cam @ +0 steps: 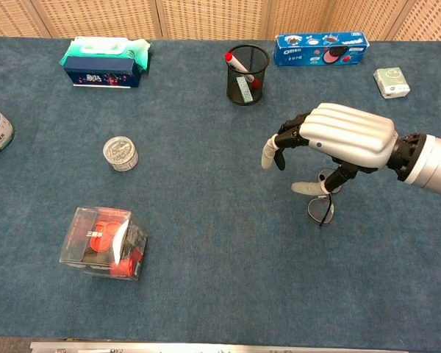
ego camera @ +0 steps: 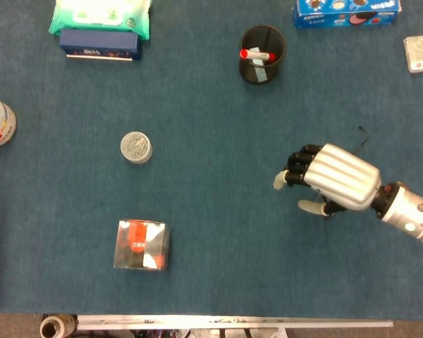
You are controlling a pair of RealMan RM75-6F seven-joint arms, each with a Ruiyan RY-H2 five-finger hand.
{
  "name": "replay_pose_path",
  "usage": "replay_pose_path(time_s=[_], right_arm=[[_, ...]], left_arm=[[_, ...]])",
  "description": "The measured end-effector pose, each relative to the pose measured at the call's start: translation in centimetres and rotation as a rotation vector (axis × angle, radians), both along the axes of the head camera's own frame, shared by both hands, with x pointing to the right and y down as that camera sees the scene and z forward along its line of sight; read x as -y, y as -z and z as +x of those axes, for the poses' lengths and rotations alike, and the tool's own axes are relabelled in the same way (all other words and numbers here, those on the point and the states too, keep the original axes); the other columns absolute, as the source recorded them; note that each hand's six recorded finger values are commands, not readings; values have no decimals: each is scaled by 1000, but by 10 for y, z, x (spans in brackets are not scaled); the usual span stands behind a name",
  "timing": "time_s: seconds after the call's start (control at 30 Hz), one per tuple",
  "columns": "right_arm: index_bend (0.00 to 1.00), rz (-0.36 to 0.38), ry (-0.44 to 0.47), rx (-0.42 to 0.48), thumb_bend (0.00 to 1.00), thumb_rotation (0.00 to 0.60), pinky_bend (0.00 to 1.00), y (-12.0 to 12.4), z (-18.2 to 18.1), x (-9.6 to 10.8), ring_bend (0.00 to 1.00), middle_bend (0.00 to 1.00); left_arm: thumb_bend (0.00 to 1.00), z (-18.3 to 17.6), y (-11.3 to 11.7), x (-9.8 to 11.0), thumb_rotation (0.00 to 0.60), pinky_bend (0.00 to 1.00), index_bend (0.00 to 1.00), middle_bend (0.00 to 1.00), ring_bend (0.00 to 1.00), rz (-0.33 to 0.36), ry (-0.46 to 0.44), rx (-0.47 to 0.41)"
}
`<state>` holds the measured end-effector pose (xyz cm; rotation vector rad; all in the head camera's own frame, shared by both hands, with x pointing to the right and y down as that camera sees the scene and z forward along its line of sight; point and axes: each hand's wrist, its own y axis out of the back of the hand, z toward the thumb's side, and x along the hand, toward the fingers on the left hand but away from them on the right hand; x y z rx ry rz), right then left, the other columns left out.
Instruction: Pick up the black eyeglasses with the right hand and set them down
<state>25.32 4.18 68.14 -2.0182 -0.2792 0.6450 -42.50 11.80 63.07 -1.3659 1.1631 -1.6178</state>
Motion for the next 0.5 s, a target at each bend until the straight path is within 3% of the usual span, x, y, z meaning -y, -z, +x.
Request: replay_pose_path(time_s=[0.5], right_arm=[[397,20,29,5,268,600,405,6,11,-14,352,499]], left_arm=[[272,8,-2,6,600,373,310,330,301,-3,-5,3]])
